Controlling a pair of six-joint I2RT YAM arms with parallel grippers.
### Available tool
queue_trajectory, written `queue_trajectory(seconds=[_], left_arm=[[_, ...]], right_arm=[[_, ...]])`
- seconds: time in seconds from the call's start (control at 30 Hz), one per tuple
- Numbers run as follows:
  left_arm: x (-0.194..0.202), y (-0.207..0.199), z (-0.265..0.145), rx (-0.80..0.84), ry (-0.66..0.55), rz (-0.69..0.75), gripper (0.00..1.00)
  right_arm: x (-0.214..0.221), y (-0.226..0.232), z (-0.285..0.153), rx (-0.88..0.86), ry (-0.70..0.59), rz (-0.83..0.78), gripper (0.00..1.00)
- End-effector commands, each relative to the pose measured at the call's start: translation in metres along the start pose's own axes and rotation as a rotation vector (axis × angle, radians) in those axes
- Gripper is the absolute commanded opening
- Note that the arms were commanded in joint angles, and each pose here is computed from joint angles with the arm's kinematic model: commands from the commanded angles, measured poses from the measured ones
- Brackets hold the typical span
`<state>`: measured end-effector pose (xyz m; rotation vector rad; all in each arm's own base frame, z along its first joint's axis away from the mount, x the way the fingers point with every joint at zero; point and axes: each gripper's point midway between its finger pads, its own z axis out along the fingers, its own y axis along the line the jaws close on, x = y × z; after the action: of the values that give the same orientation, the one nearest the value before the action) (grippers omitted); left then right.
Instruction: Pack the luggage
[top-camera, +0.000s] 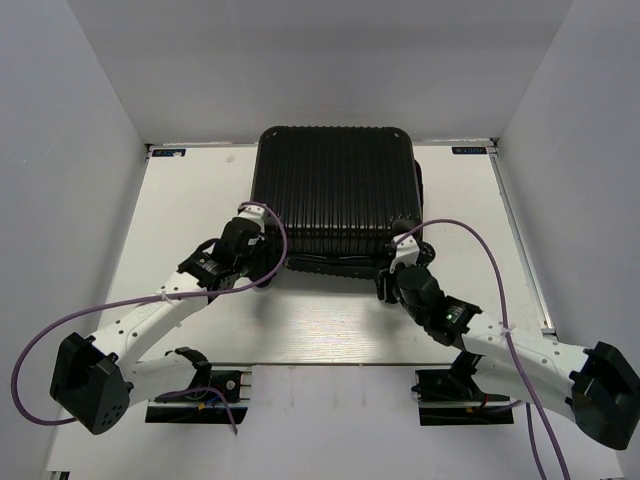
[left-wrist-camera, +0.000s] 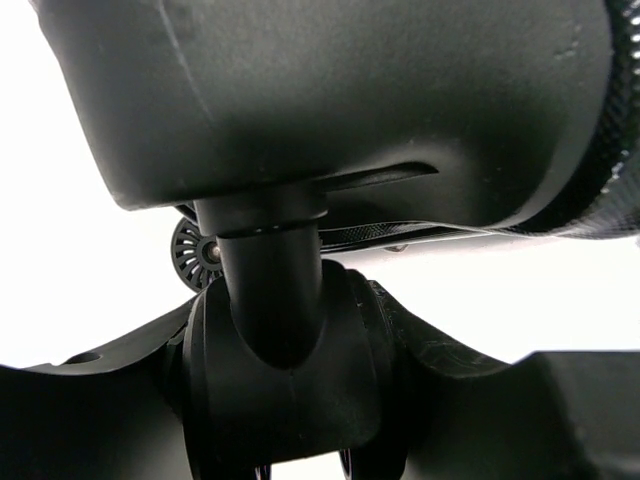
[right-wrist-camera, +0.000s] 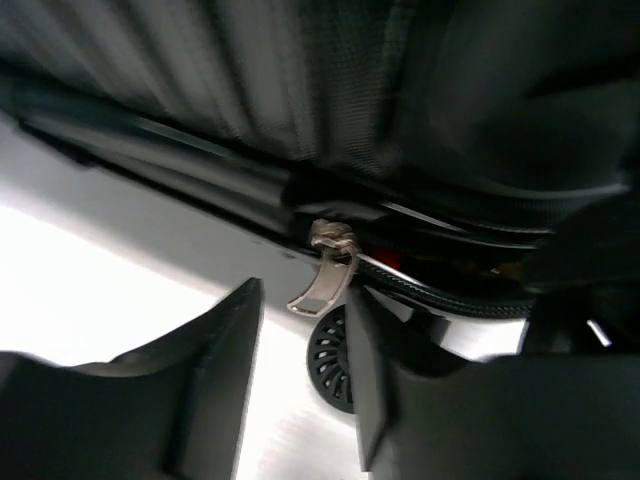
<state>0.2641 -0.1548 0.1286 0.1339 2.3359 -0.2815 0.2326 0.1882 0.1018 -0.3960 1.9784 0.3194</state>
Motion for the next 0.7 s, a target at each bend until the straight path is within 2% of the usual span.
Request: queue_trajectory(seconds=[0.0,0.13,0.23,0.27,0.33,0.47,0.67], left_arm=[[0.027,0.026,-0.004,-0.096,0.081,0.04,0.0],[0.028,0.028,-0.006,-0.097,0.075,0.048,0.0],[0.029,0.029,-0.007,-0.098,0.073,0.048,0.0],[0.031,0.029,-0.007,-0.099,0.077,0.052,0.0],[0.03,0.029,-0.006,-0.096,0.077,0.056,0.0],[0.025,0.028,-0.007,-0.096,0.068,0.068,0.0],[0.011,0.04,-0.009,-0.162,0.069,0.082,0.0]], right_arm=[[-0.03,-0.048,-0.002,0.314,-0.162,0.103,0.44],[-0.03,-0.049,-0.002,0.344,-0.217,0.175,0.38],[-0.035,-0.037,0.002,0.294,-0.268,0.222,0.31],[-0.037,-0.034,0.002,0.286,-0.273,0.225,0.27],[-0.042,-0.03,0.003,0.266,-0.285,0.211,0.0],[-0.041,-0.036,-0.002,0.324,-0.261,0.186,0.0],[-0.003,-0.078,-0.02,0.51,-0.239,0.221,0.0]])
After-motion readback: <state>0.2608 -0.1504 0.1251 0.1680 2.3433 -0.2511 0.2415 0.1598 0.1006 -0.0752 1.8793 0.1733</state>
